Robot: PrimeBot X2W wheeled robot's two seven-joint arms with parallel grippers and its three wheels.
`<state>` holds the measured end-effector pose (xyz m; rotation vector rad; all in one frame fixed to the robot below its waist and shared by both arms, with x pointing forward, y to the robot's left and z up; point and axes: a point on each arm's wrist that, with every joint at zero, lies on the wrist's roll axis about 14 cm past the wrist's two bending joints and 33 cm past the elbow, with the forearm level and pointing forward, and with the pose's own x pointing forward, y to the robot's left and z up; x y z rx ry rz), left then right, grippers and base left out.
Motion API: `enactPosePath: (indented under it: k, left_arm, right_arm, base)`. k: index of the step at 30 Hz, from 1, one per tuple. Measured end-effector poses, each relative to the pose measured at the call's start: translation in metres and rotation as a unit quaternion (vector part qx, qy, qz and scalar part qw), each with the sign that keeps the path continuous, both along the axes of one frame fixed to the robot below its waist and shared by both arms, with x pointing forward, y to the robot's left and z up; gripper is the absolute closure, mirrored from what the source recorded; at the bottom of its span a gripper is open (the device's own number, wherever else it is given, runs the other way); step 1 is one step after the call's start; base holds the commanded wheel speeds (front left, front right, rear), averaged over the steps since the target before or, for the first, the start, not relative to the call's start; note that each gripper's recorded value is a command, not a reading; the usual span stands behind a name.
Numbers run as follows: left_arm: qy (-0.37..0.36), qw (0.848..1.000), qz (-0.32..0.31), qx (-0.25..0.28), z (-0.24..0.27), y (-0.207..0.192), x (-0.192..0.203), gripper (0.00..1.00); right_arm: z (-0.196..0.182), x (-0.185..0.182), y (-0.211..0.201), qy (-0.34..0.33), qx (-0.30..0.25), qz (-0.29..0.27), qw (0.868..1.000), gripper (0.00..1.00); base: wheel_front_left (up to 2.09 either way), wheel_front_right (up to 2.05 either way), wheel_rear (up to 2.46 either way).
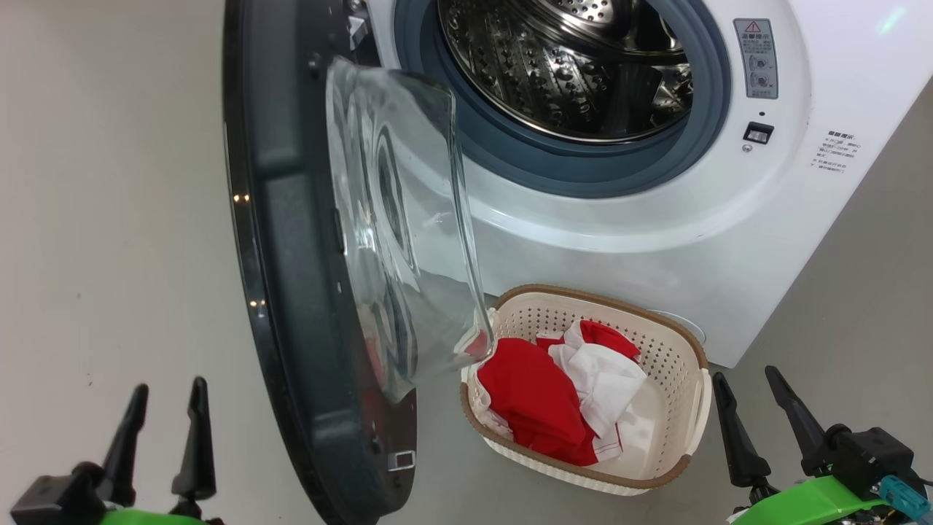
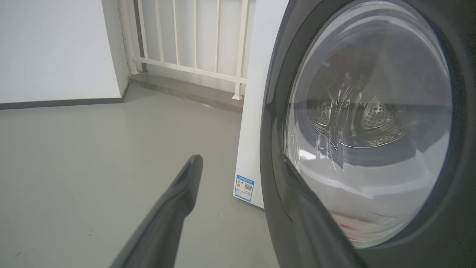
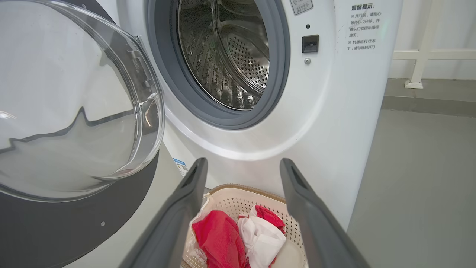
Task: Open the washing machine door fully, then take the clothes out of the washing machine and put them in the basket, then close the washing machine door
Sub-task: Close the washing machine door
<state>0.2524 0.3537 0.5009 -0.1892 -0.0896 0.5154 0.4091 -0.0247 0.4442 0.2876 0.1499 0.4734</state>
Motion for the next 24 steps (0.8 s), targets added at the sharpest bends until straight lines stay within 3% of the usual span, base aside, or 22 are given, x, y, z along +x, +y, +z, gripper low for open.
enactPosePath:
  k: [23,24]
  left_arm:
    - [0.007,0.999,0.017,-0.027,-0.013,0.003,-0.008,0.00]
    - [-0.001,0.999,0.020,-0.035,-0.011,0.004,-0.008,0.06]
  right_arm:
    - [-0.003,0.000,0.002,0.004,0.002,0.000,1.000,0.00]
    - [-0.003,0.000,0.002,0.004,0.002,0.000,1.000,0.00]
  base:
    - [0.00,0.00,0.00]
    - [0.00,0.00,0.00]
